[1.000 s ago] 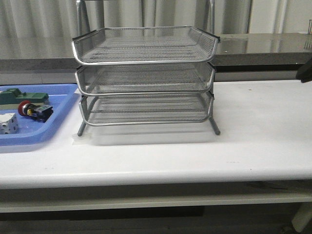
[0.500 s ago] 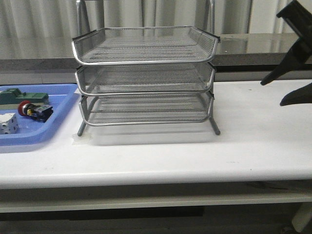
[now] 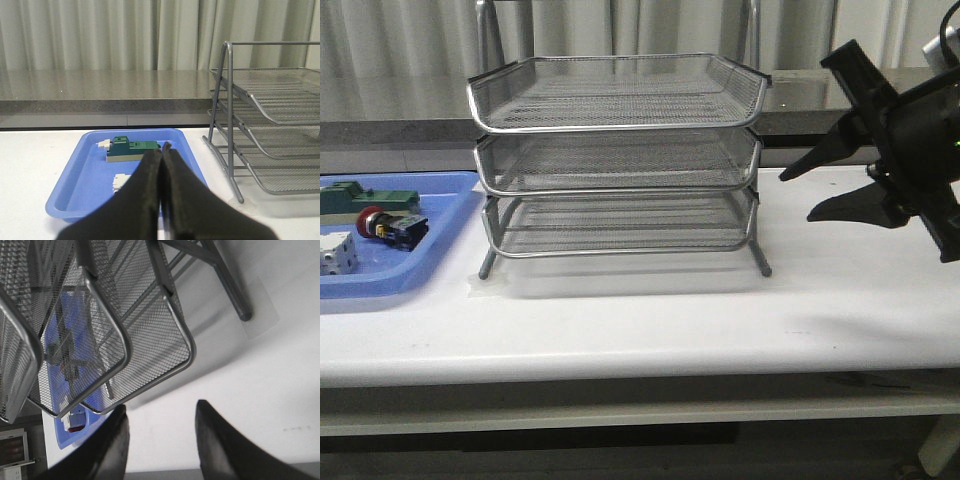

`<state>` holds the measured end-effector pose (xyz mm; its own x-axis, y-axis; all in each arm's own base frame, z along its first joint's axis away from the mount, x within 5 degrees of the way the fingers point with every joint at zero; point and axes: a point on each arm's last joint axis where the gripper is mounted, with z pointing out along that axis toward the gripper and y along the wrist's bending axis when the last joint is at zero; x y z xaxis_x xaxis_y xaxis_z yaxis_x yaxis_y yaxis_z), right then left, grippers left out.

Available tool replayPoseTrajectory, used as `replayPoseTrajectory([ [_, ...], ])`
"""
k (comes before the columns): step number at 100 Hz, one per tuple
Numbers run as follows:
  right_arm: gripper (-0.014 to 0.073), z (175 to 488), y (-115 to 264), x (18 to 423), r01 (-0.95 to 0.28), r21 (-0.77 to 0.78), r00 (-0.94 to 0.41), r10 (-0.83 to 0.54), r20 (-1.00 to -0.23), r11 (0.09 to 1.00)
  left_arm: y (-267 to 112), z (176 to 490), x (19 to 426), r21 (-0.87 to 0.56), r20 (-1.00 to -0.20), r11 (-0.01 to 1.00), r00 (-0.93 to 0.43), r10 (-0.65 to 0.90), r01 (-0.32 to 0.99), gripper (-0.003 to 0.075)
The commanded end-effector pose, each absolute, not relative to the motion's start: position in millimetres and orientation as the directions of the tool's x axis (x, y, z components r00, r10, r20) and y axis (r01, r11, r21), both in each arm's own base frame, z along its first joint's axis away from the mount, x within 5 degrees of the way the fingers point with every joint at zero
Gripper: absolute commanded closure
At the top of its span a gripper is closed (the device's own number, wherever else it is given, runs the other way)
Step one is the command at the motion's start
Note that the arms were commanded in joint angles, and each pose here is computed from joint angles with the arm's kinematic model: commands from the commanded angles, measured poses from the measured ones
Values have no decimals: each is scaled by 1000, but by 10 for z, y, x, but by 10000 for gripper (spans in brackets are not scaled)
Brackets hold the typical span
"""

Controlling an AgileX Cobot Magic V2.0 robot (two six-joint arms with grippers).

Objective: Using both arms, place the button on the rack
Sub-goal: 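Reach the right gripper toward the middle wire tray's front edge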

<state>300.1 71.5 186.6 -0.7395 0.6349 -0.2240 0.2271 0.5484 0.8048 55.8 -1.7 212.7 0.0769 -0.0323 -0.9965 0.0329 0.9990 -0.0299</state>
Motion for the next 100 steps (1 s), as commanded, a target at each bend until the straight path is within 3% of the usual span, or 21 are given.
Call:
replayPoseTrajectory([
  [1, 256, 2100, 785, 3123, 165, 896, -713, 678, -181, 413, -20, 2031, 551, -51, -990, 998, 131, -57, 44, 741],
  [100, 256, 1991, 934, 3629, 91, 940, -776, 615, -141, 330, -20, 2031, 551, -51, -990, 998, 131, -57, 44, 741],
])
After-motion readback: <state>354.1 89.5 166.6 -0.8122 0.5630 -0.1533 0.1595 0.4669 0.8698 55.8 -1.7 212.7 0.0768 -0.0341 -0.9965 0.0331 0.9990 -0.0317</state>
